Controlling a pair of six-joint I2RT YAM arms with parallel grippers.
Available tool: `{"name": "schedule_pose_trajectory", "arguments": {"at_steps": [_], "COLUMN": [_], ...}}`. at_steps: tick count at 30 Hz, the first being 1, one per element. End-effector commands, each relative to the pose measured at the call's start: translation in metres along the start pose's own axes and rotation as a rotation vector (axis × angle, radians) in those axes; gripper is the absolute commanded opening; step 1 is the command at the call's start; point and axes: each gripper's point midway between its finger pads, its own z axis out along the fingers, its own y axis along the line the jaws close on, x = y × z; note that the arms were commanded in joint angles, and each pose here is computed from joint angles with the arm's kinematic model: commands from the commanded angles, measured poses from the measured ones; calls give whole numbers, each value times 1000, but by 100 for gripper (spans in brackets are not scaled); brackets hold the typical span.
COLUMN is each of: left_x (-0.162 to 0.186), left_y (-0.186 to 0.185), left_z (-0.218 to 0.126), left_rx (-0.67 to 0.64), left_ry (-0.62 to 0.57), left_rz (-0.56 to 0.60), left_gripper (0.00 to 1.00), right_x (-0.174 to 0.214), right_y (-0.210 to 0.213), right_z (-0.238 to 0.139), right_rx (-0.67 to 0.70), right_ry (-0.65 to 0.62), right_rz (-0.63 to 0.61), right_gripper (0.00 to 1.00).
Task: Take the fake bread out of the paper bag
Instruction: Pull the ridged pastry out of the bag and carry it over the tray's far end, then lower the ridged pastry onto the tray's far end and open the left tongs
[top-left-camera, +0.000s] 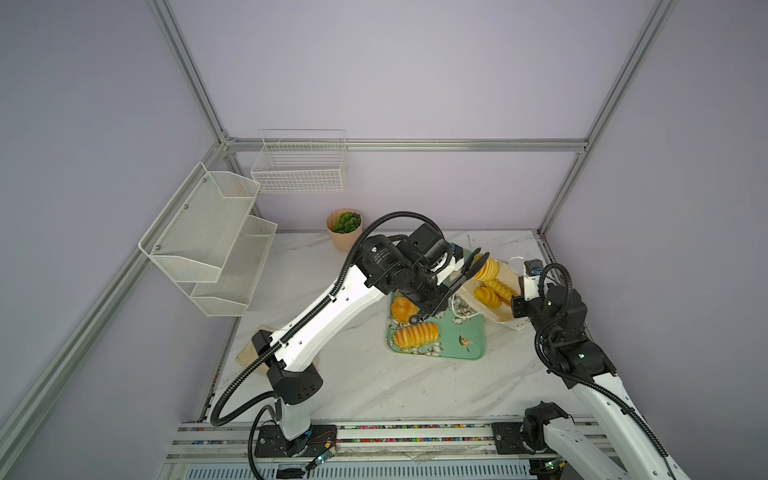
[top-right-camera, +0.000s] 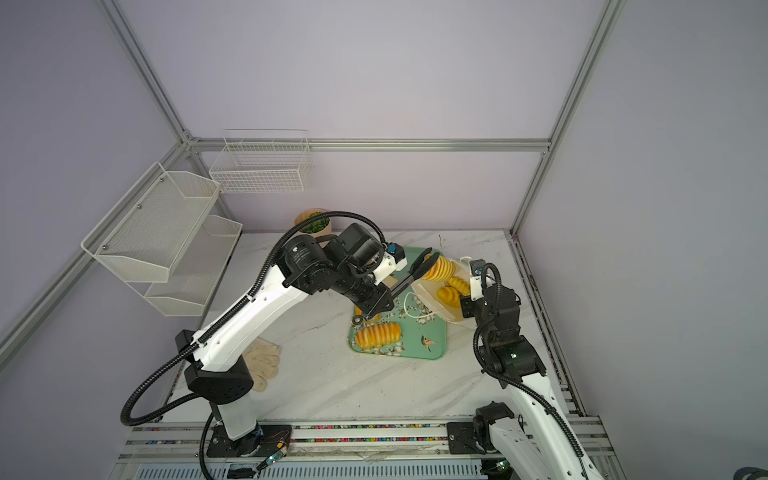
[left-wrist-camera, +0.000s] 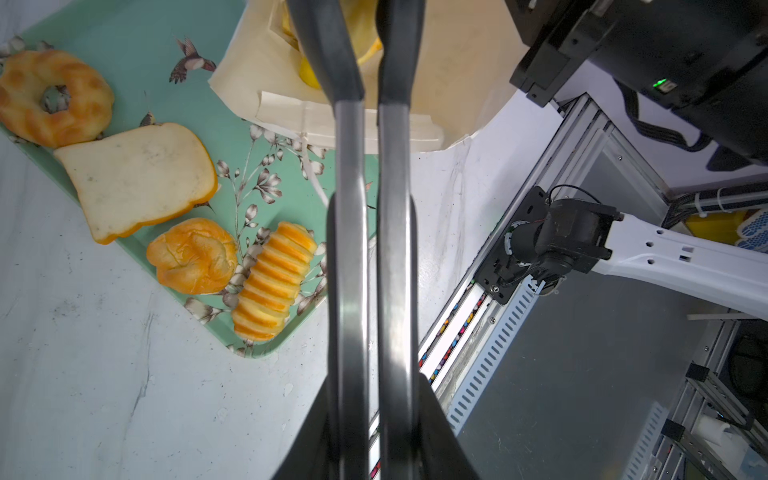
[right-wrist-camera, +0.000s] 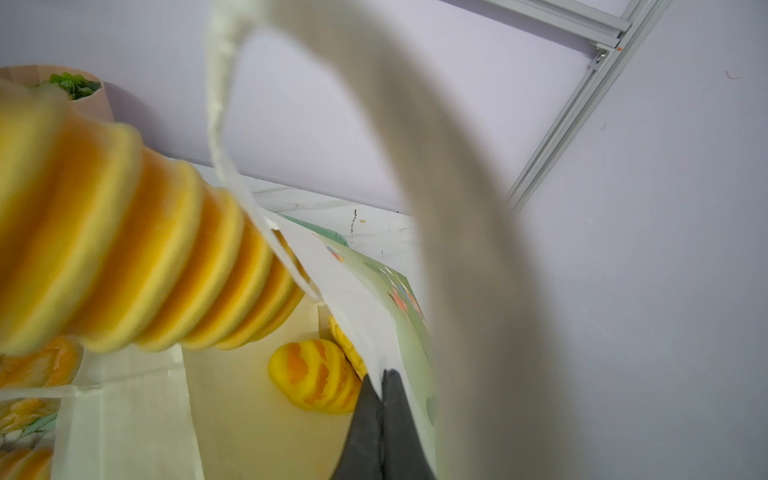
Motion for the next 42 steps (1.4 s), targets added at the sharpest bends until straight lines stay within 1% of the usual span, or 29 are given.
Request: {"name": "schedule_pose_trajectory", "arguments": {"at_steps": [1, 9, 13, 14, 17, 20, 28, 35, 42], "left_x": [-18, -17, -18, -18, -18, -19, -28, -41, -58], "left_y": [-5, 9, 22, 26, 38, 50, 81, 102, 118], "left_z": [-37, -56, -62, -63, -59, -50, -17, 17, 56], "left_rx": [36, 54, 65, 72, 104, 133, 167, 217, 276], "left_ry": [-139, -193, -228, -239, -261, -272, -270, -260, -221], "left_rz": [49, -7, -45, -84, -140, -192, -271, -312, -322], "left_gripper": [0, 0, 0, 0, 0, 0, 0, 0, 0], "right_x": [-16, -15, -12, -12, -10, -11, -16, -22, -29], "right_y": [-8, -10, -14, -15, -16, -18, -33, -41, -47], "right_z": [0, 11, 17, 17, 18, 17, 10, 5, 0], "right_rx": [34, 61, 90, 97, 107, 118, 190, 231, 254], "right_ry": [-34, -6, 17, 22, 33, 30, 26, 17, 0], "right_rz": [46, 61, 71, 71, 83, 86, 71, 67, 63], "right_gripper": [0, 0, 0, 0, 0, 0, 0, 0, 0]}}
